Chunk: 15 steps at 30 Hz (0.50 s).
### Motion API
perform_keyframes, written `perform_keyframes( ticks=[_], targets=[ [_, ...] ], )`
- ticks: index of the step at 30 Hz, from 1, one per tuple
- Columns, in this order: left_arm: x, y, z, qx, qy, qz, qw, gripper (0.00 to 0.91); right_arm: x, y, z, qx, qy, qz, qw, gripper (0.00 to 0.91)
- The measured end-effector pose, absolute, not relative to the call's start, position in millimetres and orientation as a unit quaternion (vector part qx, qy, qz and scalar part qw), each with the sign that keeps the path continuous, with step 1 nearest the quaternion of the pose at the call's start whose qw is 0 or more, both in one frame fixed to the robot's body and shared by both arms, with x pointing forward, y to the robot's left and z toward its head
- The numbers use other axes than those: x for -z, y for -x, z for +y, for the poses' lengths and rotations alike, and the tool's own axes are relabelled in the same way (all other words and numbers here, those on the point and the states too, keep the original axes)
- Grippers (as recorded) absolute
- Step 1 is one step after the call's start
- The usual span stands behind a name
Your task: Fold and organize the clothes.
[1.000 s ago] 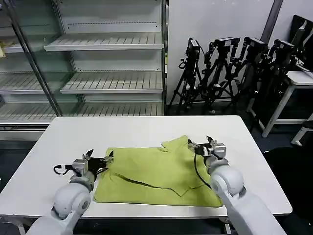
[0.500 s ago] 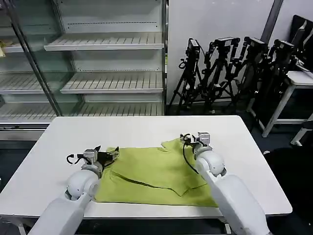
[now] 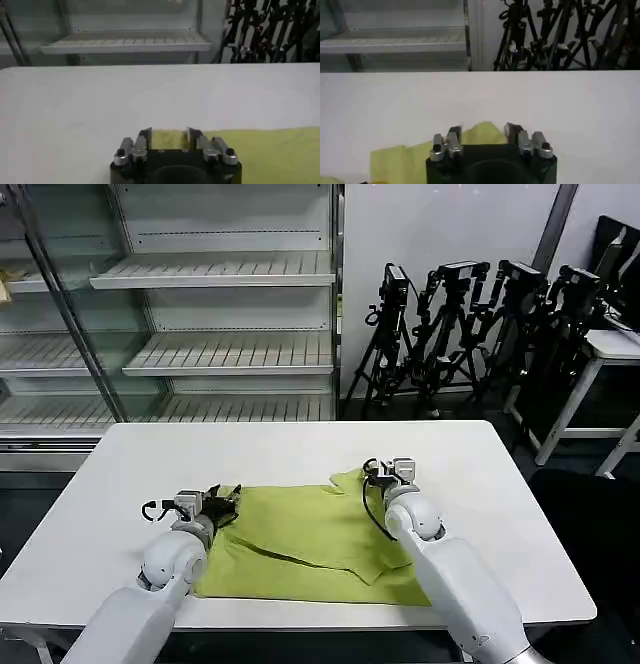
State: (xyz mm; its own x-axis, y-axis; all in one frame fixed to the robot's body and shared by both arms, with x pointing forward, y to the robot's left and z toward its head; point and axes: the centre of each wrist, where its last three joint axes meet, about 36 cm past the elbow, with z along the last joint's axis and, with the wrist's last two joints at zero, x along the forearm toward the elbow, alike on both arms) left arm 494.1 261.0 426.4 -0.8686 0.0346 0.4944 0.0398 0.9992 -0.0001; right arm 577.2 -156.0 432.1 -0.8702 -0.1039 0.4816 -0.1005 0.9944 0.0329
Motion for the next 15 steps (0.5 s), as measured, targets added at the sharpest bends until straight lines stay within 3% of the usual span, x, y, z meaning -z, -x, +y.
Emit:
perform_keyframes(
  ticks=[15],
  targets=[
    [-434.2,-483.8,269.0,-0.033,0.035,-0.968,0.248,0.01,-434.1,-565.0,-161.3,0.023,-0.065,-0.975,0.211,0.0]
  ],
)
